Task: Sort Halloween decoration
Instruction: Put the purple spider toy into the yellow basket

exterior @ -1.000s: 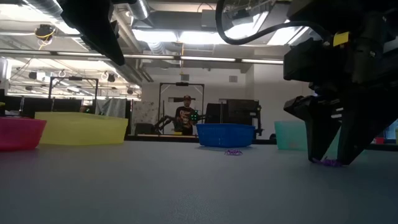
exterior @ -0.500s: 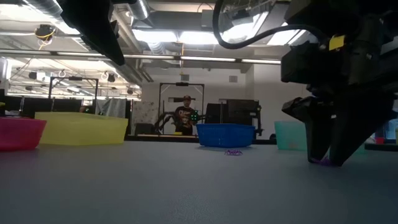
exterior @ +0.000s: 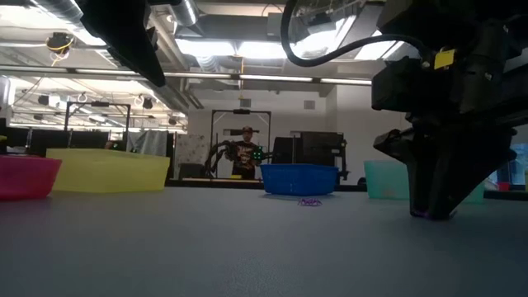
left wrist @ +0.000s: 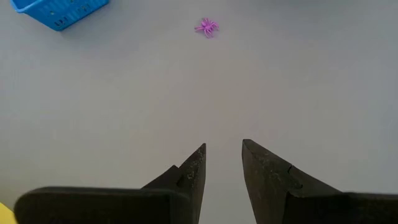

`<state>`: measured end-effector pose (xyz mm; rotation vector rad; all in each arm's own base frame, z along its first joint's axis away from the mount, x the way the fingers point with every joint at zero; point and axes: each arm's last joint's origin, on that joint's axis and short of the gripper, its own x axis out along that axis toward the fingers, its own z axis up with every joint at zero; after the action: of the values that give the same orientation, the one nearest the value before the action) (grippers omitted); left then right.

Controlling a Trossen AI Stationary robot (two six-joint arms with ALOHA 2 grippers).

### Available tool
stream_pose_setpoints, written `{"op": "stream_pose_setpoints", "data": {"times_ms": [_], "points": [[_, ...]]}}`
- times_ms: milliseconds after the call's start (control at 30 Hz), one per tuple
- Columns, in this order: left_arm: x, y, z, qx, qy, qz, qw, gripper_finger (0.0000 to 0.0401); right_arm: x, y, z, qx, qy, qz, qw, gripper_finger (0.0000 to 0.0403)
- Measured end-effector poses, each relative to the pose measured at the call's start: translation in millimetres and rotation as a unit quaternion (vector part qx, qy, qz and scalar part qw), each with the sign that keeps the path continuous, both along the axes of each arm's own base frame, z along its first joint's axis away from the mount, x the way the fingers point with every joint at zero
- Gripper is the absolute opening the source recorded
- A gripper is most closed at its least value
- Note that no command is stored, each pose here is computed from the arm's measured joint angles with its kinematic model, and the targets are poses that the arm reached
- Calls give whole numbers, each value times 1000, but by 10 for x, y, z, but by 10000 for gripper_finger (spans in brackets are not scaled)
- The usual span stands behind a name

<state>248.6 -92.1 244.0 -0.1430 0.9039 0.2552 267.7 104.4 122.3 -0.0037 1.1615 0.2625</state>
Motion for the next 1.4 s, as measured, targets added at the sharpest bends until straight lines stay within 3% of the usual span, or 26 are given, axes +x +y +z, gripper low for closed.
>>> {"op": "stream_pose_setpoints", "data": {"times_ms": [367, 733, 1033, 1200, 1400], "points": [[0, 0, 0, 0, 0, 0, 1000, 90, 75, 31, 100, 5, -5, 1, 1000, 90], [2, -1, 1, 0, -1, 0, 1000, 90, 319, 130, 393, 33, -69, 4, 997, 90], [25, 10, 36, -17, -6, 5, 1000, 90, 497, 163, 651, 8, -134, -24, 991, 90], [57, -15, 166, -29, -11, -18, 999, 90, 632, 211, 828, 35, -213, -31, 976, 90], [39, -8, 408, -8, -1, -41, 999, 90, 765, 261, 1056, 77, -336, -29, 938, 90]]}}
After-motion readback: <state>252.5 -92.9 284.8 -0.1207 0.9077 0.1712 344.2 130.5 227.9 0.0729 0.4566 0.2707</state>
